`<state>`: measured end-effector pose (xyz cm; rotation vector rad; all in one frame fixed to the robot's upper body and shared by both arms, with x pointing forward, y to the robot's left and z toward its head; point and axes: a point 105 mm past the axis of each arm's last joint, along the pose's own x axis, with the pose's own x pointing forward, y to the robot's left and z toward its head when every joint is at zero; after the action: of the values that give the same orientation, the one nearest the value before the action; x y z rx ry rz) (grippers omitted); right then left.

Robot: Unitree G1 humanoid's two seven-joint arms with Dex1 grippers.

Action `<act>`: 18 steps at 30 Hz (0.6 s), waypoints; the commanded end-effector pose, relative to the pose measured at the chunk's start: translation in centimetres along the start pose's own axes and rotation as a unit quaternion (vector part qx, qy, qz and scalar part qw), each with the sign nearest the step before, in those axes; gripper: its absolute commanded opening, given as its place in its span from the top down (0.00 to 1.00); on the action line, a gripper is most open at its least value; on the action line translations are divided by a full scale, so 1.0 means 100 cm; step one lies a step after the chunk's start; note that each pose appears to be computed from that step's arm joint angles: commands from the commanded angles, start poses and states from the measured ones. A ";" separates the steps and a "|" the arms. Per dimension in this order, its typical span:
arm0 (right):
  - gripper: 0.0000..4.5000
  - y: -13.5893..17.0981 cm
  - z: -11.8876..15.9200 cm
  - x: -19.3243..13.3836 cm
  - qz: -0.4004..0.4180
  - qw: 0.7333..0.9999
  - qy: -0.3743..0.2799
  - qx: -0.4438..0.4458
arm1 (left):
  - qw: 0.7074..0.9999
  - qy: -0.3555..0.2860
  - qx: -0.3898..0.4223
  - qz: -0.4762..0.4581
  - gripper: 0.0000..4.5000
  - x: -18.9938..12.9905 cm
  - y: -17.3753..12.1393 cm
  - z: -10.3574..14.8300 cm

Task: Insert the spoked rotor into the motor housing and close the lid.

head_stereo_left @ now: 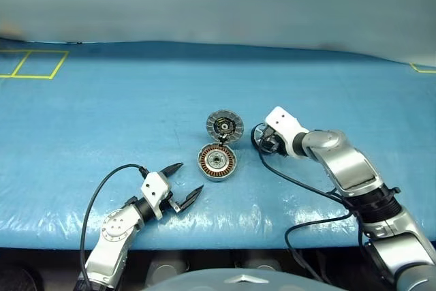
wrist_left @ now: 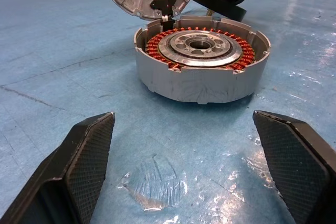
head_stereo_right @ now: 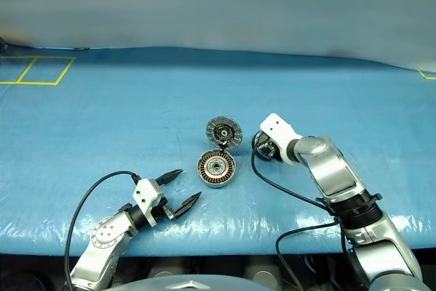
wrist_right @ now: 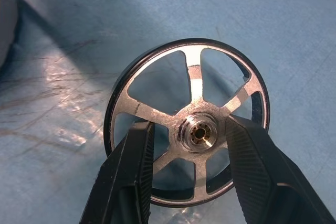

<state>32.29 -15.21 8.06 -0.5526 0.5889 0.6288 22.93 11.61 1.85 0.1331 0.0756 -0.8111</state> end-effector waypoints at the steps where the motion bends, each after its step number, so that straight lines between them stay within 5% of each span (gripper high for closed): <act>1: 0.62 -0.007 0.020 -0.028 -0.025 0.999 -0.036 -0.028 | 1.000 -0.018 0.008 0.010 0.00 -0.001 0.005 0.009; 5: 0.71 0.013 0.026 -0.049 0.017 0.996 -0.047 -0.072 | 1.000 -0.021 0.010 0.012 0.00 -0.001 0.007 0.010; 11: 0.71 0.059 0.056 -0.076 0.117 0.979 -0.135 -0.098 | 0.999 -0.032 0.013 0.017 0.00 -0.002 0.012 0.017; 18: 0.71 0.090 0.074 -0.069 0.154 0.968 -0.166 -0.112 | 0.999 -0.032 0.018 0.014 0.00 -0.001 0.014 0.020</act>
<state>24.34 -7.59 14.20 -0.5383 0.3417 1.0605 23.62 12.51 2.51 0.1407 0.0564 -0.7822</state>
